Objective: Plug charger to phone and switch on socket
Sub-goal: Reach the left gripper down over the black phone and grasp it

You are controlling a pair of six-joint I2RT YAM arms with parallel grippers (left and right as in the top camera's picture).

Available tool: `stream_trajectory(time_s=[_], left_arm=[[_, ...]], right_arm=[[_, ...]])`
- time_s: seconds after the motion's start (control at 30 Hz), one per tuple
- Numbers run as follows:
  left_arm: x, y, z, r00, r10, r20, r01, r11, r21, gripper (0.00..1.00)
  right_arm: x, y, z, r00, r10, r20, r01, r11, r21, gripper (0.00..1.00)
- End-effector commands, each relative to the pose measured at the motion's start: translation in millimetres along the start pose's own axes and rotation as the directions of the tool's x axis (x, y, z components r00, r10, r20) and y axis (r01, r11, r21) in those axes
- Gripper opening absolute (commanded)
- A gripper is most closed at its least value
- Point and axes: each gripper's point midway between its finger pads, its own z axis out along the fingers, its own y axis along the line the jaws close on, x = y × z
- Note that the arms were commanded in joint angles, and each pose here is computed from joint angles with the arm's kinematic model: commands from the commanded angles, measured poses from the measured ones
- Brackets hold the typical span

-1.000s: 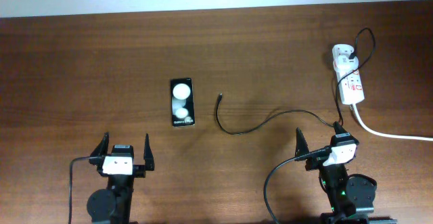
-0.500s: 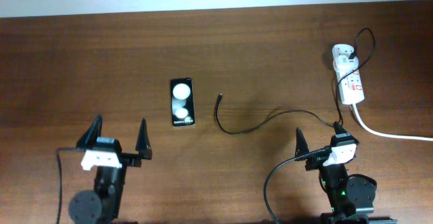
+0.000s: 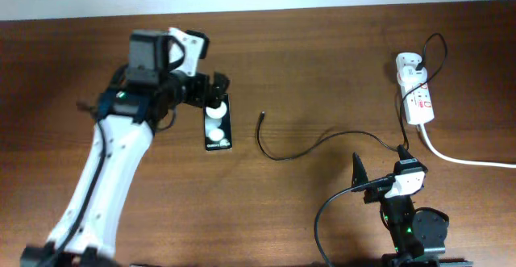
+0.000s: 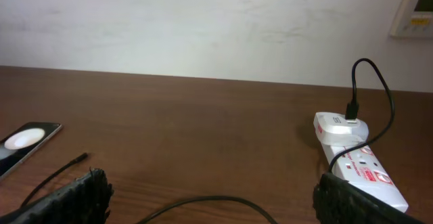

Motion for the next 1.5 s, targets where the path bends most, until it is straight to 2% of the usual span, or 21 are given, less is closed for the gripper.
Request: stream_trajectory(time_s=[0.0, 0.07, 0.1, 0.13, 0.17, 0.23, 0.3, 0.37, 0.43, 0.53, 0.63, 0.7, 0.83, 1.0, 1.2, 1.4, 1.47], left_arm=[[32.1, -7.5, 27.6, 0.986, -0.001, -0.167, 0.004, 1.0, 0.02, 0.99], [52.6, -11.3, 36.9, 0.968, -0.021, -0.251, 0.035, 0.998, 0.05, 0.99], [53.1, -13.5, 40.2, 0.967, -0.022, -0.253, 0.041, 0.997, 0.067, 0.99], [52.1, -1.1, 47.8, 0.96, -0.132, -0.248, 0.131, 0.991, -0.018, 0.99], [62.3, 21.0, 54.6, 0.906, -0.348, -0.24, 0.307, 0.932, -0.193, 0.99], [81.1, 20.5, 76.7, 0.866, -0.404, -0.294, 0.35, 0.91, -0.222, 0.99], [97.5, 17.7, 96.9, 0.834, -0.415, -0.364, 0.331, 0.904, -0.272, 0.91], [97.1, 25.2, 100.3, 0.802, -0.419, -0.425, 0.271, 0.89, -0.367, 0.93], [100.2, 27.1, 107.3, 0.758, -0.432, -0.489, 0.251, 0.884, -0.394, 0.95], [126.3, 31.4, 134.1, 0.707, -0.44, -0.554, 0.22, 0.881, -0.418, 0.96], [129.7, 34.7, 144.7, 0.708, -0.451, -0.544, 0.225, 0.874, -0.431, 0.95], [131.4, 34.7, 145.8, 0.708, -0.45, -0.544, 0.224, 0.874, -0.43, 0.99], [145.5, 36.2, 152.6, 0.696, -0.477, -0.537, 0.244, 0.86, -0.448, 0.98], [144.4, 38.1, 157.1, 0.709, -0.473, -0.523, 0.245, 0.861, -0.446, 1.0], [169.2, 42.8, 164.7, 0.701, -0.475, -0.531, 0.229, 0.856, -0.463, 1.0], [181.6, 38.4, 168.8, 0.688, -0.478, -0.546, 0.245, 0.861, -0.445, 0.86], [181.6, 38.4, 168.8, 0.688, -0.478, -0.546, 0.245, 0.861, -0.445, 0.79]], right_arm=[[2.0, 2.8, 0.1, 1.0, -0.006, -0.001, 0.006, 1.0, -0.014, 0.99], [2.0, 2.8, 0.1, 1.0, -0.006, -0.001, 0.006, 1.0, -0.014, 0.99], [2.0, 2.8, 0.1, 1.0, -0.006, -0.001, 0.006, 1.0, -0.014, 0.99], [2.0, 2.8, 0.1, 1.0, -0.006, -0.001, 0.006, 1.0, -0.014, 0.99], [2.0, 2.8, 0.1, 1.0, -0.006, -0.001, 0.006, 1.0, -0.014, 0.99], [2.0, 2.8, 0.1, 1.0, -0.006, -0.001, 0.006, 1.0, -0.014, 0.98], [2.0, 2.8, 0.1, 1.0, -0.006, -0.001, 0.006, 1.0, -0.014, 0.99], [2.0, 2.8, 0.1, 1.0, -0.006, -0.001, 0.006, 1.0, -0.014, 0.99], [2.0, 2.8, 0.1, 1.0, -0.006, -0.001, 0.006, 1.0, -0.014, 0.99], [2.0, 2.8, 0.1, 1.0, -0.006, -0.001, 0.006, 1.0, -0.014, 0.99], [2.0, 2.8, 0.1, 1.0, -0.006, -0.001, 0.006, 1.0, -0.014, 0.99], [2.0, 2.8, 0.1, 1.0, -0.006, -0.001, 0.006, 1.0, -0.014, 0.99], [2.0, 2.8, 0.1, 1.0, -0.006, -0.001, 0.006, 1.0, -0.014, 0.99], [2.0, 2.8, 0.1, 1.0, -0.006, -0.001, 0.006, 1.0, -0.014, 0.99], [2.0, 2.8, 0.1, 1.0, -0.006, -0.001, 0.006, 1.0, -0.014, 0.99], [2.0, 2.8, 0.1, 1.0, -0.006, -0.001, 0.006, 1.0, -0.014, 0.99], [2.0, 2.8, 0.1, 1.0, -0.006, -0.001, 0.006, 1.0, -0.014, 0.99]])
